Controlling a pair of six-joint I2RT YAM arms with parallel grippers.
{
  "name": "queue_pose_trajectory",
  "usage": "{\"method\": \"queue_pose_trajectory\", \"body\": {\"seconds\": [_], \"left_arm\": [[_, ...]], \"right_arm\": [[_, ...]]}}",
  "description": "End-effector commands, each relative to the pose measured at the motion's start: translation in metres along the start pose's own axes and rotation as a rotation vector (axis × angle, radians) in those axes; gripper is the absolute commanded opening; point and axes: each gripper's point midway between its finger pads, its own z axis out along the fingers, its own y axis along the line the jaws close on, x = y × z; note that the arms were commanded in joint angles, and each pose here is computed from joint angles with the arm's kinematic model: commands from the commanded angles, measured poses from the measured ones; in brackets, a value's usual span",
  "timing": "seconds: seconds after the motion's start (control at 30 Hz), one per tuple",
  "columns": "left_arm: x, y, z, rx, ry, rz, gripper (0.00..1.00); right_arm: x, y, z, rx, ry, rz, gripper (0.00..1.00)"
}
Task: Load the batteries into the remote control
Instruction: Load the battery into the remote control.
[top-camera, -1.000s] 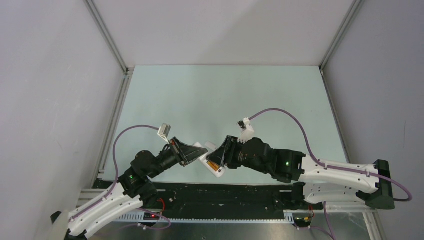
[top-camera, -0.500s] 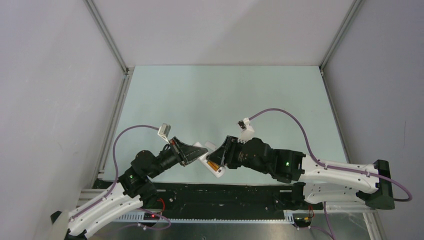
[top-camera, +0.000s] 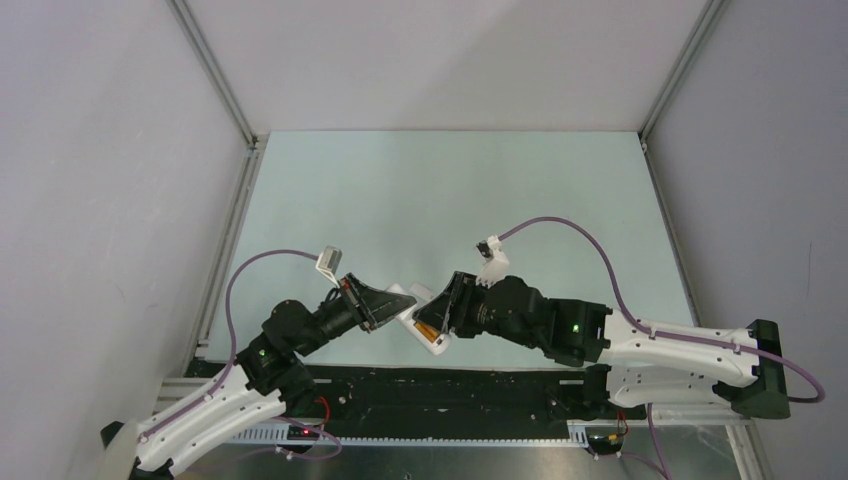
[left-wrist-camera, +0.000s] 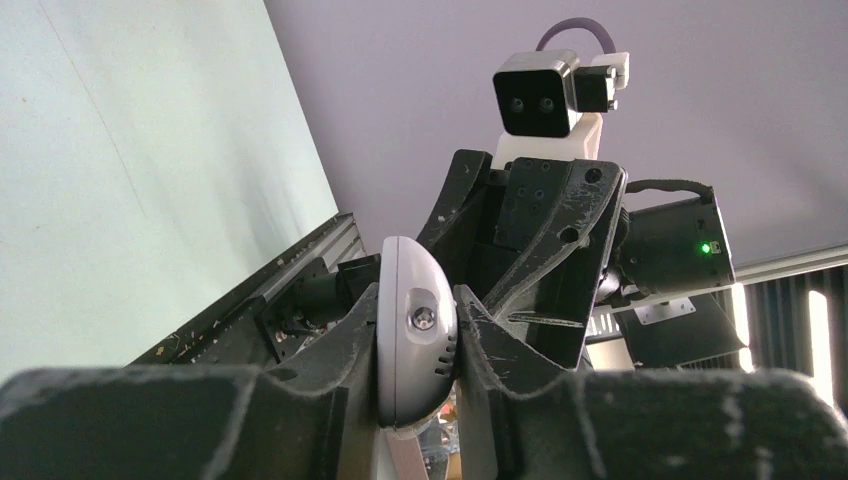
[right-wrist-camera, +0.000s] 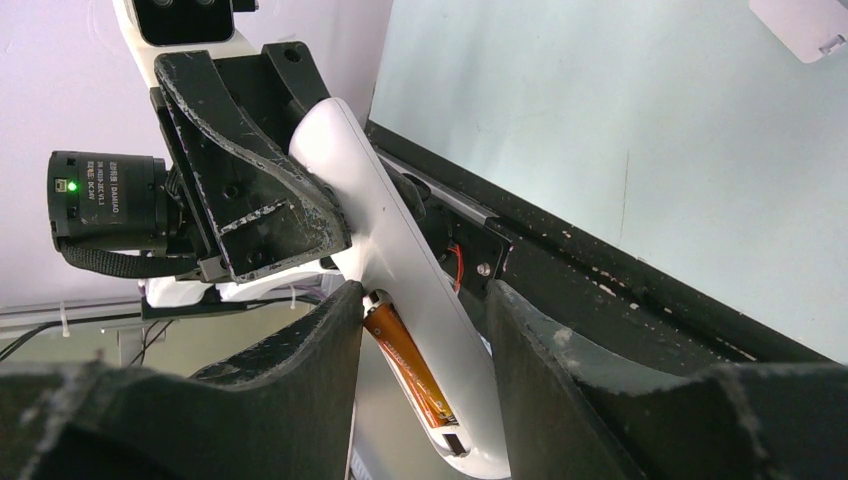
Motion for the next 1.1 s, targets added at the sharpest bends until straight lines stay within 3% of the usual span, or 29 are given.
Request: {"method": "queue_pose_trajectory", "body": {"seconds": [0.0,1.07], "left_arm": [[-0.031,-0.048,-0.002,0.121,-0.129,-0.015,0.0],[-0.035,-0.054,-0.002,0.129,-0.144,-0.031,0.0]], "right_arm": [[0.014,-0.004,-0.008,0.012,0.059,-0.026,0.51],[0.022,-0.017,-0.016,0.016,0.061,-0.003,0.5]]}}
